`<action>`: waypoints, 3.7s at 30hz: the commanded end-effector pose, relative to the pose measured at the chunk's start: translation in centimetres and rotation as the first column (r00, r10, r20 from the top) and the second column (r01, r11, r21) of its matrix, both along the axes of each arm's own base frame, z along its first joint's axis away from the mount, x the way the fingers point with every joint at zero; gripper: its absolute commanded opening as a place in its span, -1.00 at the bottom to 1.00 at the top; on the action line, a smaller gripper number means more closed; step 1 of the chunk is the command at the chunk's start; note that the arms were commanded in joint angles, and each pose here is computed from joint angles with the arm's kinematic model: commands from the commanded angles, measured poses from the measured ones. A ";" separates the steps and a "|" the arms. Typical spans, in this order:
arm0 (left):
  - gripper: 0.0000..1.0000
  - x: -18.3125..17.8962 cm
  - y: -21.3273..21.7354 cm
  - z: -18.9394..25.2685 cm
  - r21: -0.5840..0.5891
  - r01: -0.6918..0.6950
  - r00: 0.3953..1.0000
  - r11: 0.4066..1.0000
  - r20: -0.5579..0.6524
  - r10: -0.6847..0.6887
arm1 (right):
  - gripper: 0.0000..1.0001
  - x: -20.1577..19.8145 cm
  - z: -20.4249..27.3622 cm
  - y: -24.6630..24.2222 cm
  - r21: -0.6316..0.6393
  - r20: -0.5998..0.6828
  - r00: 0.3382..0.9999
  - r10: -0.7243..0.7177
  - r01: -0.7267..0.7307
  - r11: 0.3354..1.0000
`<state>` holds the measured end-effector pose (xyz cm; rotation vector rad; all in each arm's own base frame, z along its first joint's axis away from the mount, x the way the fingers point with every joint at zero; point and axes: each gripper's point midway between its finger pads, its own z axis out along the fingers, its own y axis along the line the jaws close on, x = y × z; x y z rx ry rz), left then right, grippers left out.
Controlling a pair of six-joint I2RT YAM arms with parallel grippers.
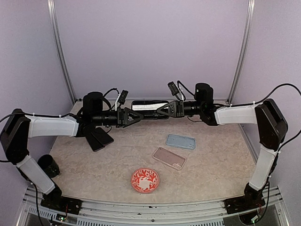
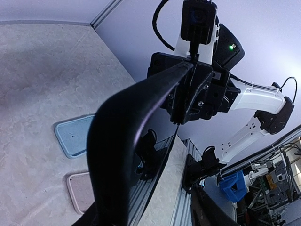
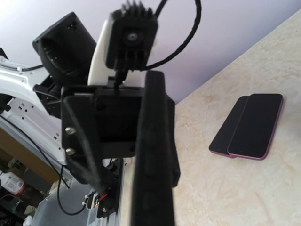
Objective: Put the phone into the phone case
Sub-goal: Press the phone against the phone case, then pass from the right arm to the left
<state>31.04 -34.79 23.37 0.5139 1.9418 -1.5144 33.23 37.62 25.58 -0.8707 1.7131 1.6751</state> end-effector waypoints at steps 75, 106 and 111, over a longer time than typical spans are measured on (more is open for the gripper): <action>0.98 -2.8 0.5 1.6 0.520 -0.381 0.402 0.764 0.838 -0.370 | -1.00 -1.2 -0.3 -0.5 -0.199 -0.001 1.000 0.011 -0.011 0.980; 0.98 -0.4 -3.7 -1.9 0.584 -0.408 0.350 0.702 0.810 -0.470 | -1.00 -3.4 -2.2 2.9 -0.240 -0.016 0.993 0.117 -0.117 0.964; 0.98 -0.4 -4.1 -1.7 0.576 -0.398 0.340 0.714 0.815 -0.469 | -1.00 -3.6 -2.7 3.4 -0.248 -0.026 0.991 0.130 -0.132 0.960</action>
